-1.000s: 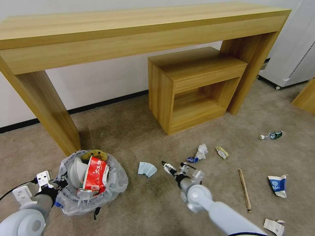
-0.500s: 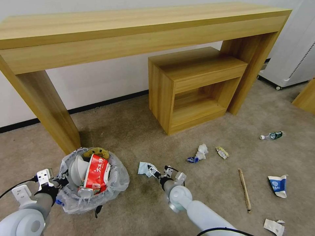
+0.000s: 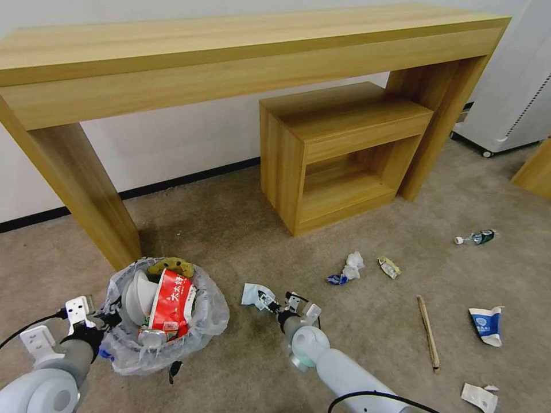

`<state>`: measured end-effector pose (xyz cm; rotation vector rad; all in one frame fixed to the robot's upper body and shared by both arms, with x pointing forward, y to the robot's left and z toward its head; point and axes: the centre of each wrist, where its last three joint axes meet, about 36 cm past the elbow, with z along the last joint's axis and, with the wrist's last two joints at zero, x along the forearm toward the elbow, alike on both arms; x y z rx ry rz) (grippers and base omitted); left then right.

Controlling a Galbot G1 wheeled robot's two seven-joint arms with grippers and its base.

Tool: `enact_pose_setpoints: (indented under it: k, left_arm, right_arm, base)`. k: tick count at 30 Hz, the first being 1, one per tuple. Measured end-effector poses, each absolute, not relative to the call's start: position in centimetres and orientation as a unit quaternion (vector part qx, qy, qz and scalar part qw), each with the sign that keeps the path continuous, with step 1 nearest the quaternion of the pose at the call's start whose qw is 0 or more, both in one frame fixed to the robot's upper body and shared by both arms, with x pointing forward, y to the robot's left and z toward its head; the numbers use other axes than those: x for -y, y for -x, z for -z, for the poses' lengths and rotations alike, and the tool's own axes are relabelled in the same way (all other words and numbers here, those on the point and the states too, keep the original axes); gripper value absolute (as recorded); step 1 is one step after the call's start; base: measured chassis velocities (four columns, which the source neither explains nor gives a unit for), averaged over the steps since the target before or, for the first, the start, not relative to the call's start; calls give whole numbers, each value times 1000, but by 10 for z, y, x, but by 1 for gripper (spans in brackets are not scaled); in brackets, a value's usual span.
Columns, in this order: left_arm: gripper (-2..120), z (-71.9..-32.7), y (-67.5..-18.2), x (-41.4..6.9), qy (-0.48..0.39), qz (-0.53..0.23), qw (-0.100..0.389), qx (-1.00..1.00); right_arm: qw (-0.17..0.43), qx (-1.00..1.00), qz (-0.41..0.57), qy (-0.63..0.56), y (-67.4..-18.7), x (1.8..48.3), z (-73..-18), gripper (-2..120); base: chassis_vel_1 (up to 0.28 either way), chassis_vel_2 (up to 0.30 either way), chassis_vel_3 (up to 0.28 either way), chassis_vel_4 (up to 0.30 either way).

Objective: Pick up the trash bin and place the garbage on the floor into it.

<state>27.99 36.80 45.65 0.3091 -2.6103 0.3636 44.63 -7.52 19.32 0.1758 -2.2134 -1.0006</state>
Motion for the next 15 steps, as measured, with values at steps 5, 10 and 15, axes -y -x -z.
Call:
enact_pose_setpoints:
  k: [5, 10, 15]
  left_arm:
    - [1, -453, -281, -367, -113, -136, 242, 954]
    - [1, -451, -282, -367, -111, -138, 241, 954]
    - [1, -453, -281, -364, -105, -140, 239, 955]
  right_arm:
    - [341, 857, 379, -72, -447, 70, -192, 89]
    - [337, 862, 372, -78, -450, 65, -191, 68]
    - [335, 865, 364, -82, -455, 61, -188, 58]
  base:
    - [0, 0, 0, 0]
    - [0, 0, 0, 0]
    - [0, 0, 0, 0]
